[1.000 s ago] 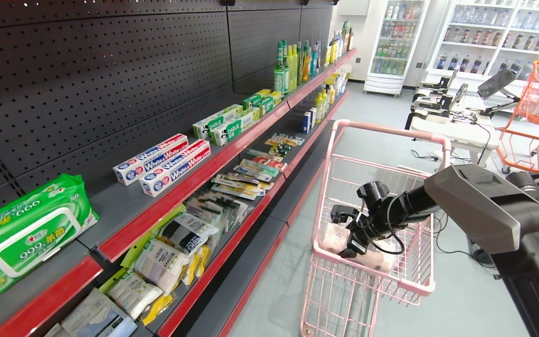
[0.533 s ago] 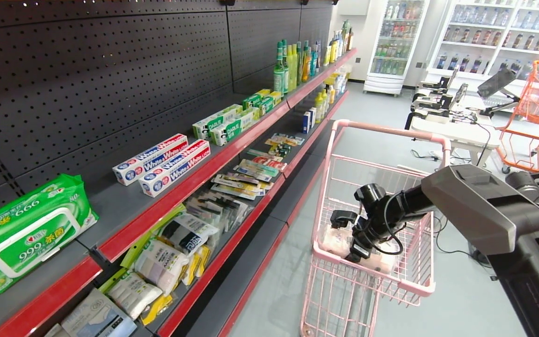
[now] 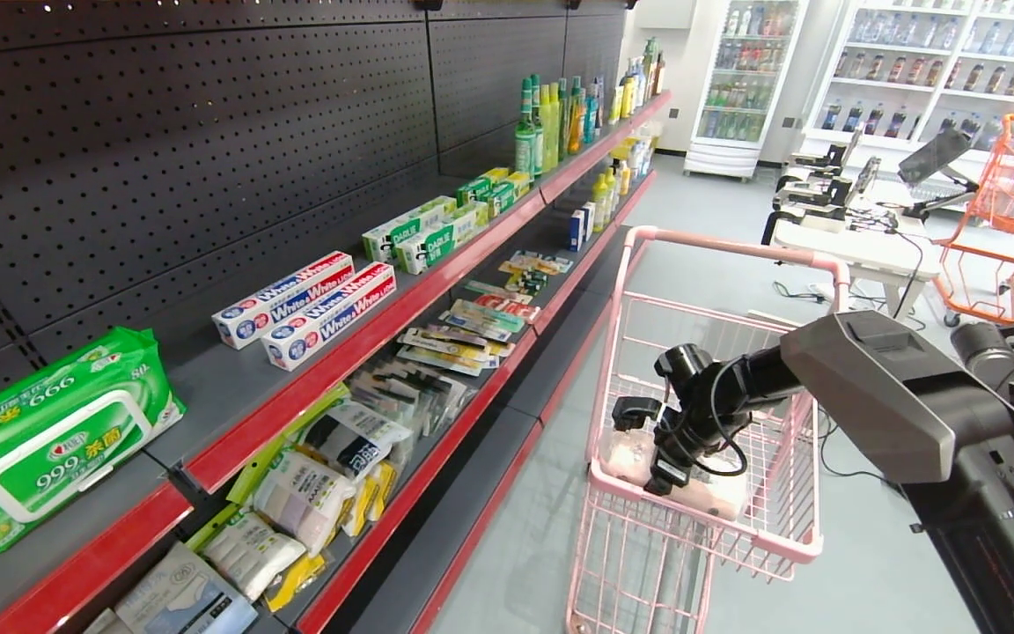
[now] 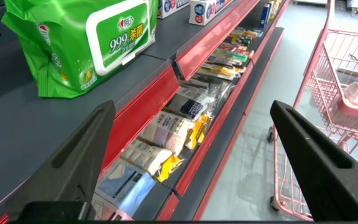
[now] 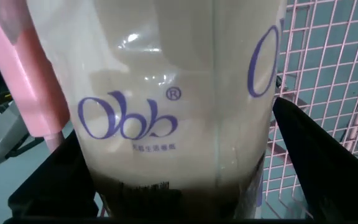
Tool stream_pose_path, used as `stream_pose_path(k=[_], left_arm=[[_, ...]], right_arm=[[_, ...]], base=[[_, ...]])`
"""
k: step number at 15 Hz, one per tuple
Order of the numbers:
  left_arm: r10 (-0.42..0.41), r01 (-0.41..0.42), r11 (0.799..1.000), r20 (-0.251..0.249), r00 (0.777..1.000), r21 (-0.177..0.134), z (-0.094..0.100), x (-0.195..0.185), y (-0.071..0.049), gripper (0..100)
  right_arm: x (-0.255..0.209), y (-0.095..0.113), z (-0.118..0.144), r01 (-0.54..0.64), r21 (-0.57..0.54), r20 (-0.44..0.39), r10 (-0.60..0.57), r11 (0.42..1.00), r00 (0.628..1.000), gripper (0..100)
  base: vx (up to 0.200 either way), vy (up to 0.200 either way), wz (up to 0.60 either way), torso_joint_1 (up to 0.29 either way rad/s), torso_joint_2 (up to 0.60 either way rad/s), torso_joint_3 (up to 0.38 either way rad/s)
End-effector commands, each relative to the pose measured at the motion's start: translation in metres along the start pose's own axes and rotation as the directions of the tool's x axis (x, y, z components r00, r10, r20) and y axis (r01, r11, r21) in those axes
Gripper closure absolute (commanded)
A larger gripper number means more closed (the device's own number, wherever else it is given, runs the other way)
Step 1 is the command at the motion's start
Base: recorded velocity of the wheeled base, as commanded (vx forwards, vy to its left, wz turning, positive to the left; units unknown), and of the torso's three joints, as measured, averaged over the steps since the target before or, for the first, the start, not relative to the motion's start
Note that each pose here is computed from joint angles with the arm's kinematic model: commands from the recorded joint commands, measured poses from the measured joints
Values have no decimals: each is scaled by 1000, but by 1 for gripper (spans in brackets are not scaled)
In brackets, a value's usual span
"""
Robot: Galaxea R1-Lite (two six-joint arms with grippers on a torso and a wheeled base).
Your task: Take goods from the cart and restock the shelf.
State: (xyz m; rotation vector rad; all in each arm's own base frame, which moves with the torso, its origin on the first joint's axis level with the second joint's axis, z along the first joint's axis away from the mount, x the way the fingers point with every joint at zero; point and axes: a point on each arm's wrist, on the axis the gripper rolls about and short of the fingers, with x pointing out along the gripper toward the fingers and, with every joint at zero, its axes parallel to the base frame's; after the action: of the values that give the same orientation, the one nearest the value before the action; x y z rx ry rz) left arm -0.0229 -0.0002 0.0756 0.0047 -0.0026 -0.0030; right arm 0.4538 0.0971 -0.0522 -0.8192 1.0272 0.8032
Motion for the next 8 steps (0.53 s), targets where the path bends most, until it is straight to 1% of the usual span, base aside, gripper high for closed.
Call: stream_pose_path(k=[1,2,3,8], left_arm=[[0,0,1000,-1,1000,0,0,0,0,0],[0,0,1000,-1,1000,0,0,0,0,0],[0,0,1000,-1,1000,0,0,0,0,0],[0,0,1000,-1,1000,0,0,0,0,0]], right_arm=[[1,0,0,1,0,1,-1,1000,1000,0],[1,0,0,1,0,1,-1,1000,1000,0],[1,-1,1,-3,0,8,3,1000,1000,100],[1,2,-1,-39,42,-30,40,998,999,100]], base=[[0,0,0,0,0,0],[0,0,0,0,0,0],[0,0,0,0,0,0],[0,0,0,0,0,0]])
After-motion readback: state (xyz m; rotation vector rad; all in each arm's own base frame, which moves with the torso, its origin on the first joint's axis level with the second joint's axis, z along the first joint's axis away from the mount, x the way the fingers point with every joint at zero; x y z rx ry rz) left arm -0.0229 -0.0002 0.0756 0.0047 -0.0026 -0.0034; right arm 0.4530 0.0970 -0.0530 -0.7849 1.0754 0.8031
